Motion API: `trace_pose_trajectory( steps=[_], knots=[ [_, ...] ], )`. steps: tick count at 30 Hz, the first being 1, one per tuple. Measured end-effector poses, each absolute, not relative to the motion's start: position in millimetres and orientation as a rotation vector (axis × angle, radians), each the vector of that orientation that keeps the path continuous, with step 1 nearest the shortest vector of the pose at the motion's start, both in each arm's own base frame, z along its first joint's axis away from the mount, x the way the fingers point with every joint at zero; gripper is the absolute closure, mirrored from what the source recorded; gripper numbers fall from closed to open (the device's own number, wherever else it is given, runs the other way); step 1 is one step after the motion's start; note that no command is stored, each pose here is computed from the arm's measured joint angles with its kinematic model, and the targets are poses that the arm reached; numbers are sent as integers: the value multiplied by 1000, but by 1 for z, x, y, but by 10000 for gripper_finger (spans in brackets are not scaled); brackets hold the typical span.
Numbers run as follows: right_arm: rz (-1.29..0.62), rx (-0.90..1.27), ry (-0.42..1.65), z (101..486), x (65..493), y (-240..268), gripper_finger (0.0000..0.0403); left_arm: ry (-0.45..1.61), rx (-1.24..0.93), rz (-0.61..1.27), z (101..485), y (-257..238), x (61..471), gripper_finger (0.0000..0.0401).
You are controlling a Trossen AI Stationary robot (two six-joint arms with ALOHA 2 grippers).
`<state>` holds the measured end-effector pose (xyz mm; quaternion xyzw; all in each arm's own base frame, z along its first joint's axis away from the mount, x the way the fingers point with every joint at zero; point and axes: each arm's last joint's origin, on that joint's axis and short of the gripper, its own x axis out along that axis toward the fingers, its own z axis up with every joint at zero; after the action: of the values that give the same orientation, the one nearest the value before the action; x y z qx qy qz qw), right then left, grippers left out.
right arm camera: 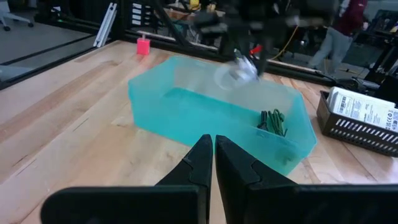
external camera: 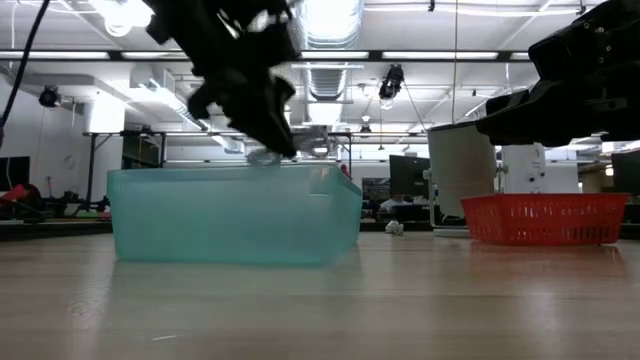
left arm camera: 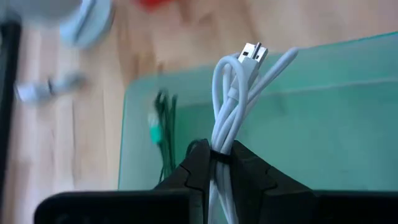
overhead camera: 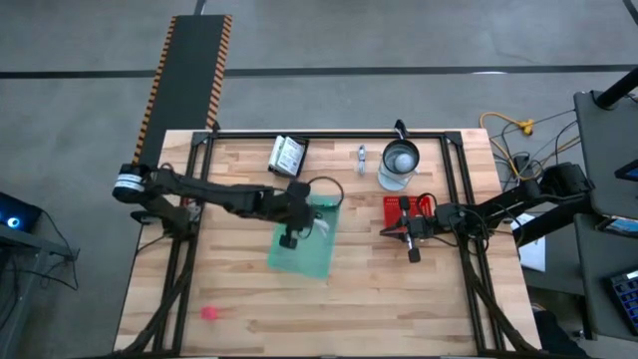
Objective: Pick and place items into bin
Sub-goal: Put the bottom left white charger cable into the green bin
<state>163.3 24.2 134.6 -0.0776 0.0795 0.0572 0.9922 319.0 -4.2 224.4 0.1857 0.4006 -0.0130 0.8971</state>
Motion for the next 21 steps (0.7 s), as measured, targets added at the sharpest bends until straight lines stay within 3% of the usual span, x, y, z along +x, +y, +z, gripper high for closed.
trace_pose_trajectory(
  steps=[5,21],
  knots=[
    [115,-156,160,134,163,24,394,899,246,76,206,17,325,379],
    [115,-151,168,134,163,24,394,1000,138,90,181,20,329,376]
  ],
)
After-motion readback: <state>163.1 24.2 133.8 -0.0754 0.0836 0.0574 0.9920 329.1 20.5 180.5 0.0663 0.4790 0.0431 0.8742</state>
